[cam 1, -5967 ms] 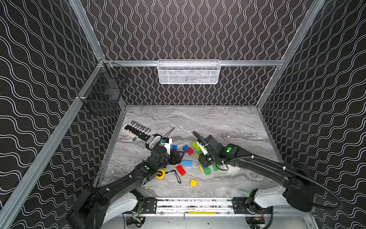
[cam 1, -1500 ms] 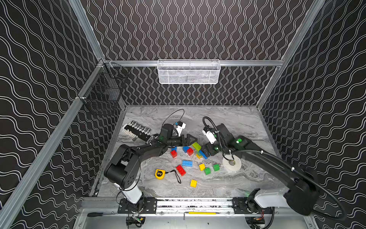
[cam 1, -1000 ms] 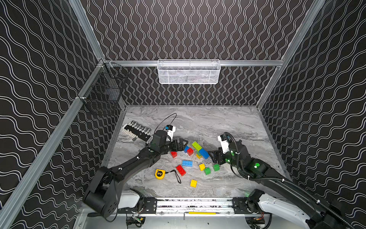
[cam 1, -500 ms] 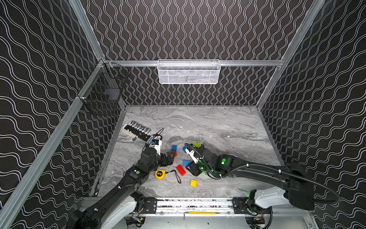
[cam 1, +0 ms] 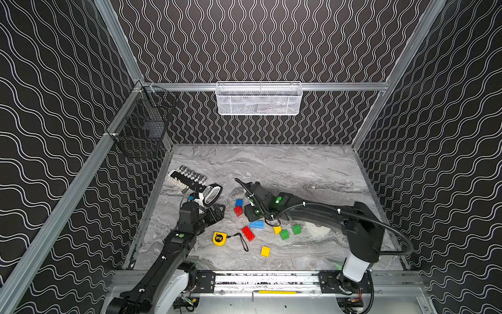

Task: Assemble a fork with lego
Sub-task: Pick up the lego brick from the center of the board.

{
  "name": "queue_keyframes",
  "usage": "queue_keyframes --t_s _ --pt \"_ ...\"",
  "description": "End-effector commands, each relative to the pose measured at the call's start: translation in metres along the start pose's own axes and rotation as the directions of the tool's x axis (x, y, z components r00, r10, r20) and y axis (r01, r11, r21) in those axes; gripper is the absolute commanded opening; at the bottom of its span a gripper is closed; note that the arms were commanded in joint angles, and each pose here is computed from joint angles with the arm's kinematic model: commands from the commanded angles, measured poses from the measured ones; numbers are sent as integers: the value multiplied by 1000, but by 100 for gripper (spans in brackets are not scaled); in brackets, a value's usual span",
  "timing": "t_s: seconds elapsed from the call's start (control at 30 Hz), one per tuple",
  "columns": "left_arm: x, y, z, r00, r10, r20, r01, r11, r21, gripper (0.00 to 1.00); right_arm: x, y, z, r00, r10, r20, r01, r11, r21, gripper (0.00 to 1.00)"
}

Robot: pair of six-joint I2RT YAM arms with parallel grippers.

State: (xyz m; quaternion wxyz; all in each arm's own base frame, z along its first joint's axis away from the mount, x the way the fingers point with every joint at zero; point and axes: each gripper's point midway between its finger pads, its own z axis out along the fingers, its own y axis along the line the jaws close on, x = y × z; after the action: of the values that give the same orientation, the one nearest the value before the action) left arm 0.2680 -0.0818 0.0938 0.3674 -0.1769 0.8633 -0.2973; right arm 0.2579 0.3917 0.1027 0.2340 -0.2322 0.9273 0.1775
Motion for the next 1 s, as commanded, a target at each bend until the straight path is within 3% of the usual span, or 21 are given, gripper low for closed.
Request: queue_keyframes --t_s 0.0,0.23,0.47,0.97 --pt "-12 -9 -2 998 -69 15 67 991 119 90 -10 5 15 999 -23 -26 23 1000 -20 51" --pt "-28 7 -5 993 -113 32 108 986 125 90 -11 1 54 993 -35 -113 38 999 17 59" --pt "-28 7 -4 993 -112 28 107 986 129 90 -9 -3 73 987 -52 -151 62 996 62 60" --pt "-29 7 -2 994 -110 26 105 985 139 89 -11 -7 84 981 -83 -175 103 989 108 41"
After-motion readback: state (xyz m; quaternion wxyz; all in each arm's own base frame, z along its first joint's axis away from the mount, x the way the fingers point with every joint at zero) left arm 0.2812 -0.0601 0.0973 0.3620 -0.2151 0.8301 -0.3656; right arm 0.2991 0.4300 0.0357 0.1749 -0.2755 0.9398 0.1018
